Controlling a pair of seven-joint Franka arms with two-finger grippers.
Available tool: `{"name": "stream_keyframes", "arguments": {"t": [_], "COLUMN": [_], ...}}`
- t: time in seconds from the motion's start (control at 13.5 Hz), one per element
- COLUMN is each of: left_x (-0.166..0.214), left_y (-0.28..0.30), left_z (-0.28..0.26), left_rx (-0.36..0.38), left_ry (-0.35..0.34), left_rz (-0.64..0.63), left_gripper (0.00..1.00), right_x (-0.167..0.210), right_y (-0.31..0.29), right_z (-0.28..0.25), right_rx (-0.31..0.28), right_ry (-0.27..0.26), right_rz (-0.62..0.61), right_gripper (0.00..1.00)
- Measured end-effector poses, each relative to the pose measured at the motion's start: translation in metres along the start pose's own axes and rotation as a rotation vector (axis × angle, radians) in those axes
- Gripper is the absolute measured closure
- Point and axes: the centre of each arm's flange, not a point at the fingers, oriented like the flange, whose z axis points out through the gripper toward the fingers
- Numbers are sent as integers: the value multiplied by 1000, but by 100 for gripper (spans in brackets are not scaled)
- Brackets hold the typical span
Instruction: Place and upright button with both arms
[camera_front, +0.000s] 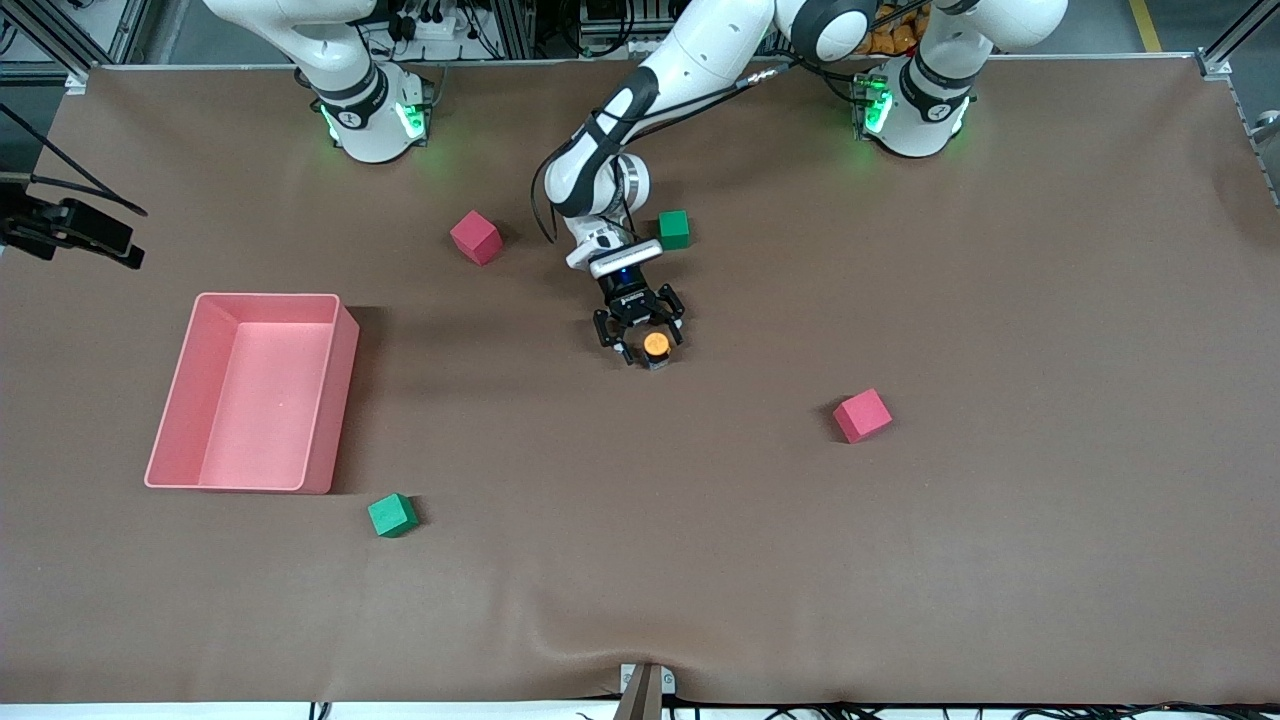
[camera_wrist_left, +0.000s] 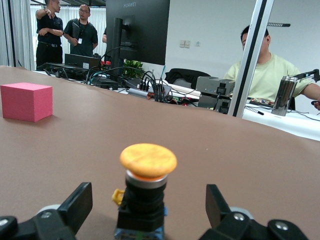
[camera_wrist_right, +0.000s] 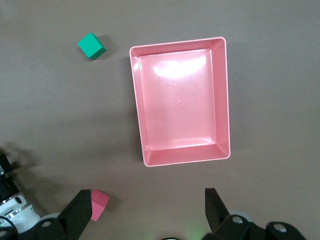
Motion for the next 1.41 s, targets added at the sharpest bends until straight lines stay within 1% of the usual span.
{"name": "stream_keyframes", "arguments": {"t": [0.22,0.52,0.74,0.89,1.04,1.19,1.41], "left_x": [16,33,49,65,88,119,171], "left_y": [12,21,21,26,34,45,60], "left_z": [-8,-28,-49,-56,-59,-61,-54], "left_rx": [0,31,99,124,141,166,200], "left_ry": [-13,-61,-95,-123,-155,-204,-287], "left_rz": [22,75,141,183,218,234,236], "left_gripper": [0,0,0,0,0,0,0], "right_x": [0,0,-1,-2,-2,-3,-5], "right_y": [0,1,1,1,2,2,5], "right_z": [-1,-1,-1,0,-3,-8,-9], "right_rx": [0,-1,-5,-7,-7,-7,-9], "right_ry": [2,2,-8,-13,-6,3,-7], "right_rz": [1,1,1,2,2,2,8], "right_gripper": [0,0,0,0,0,0,0]}}
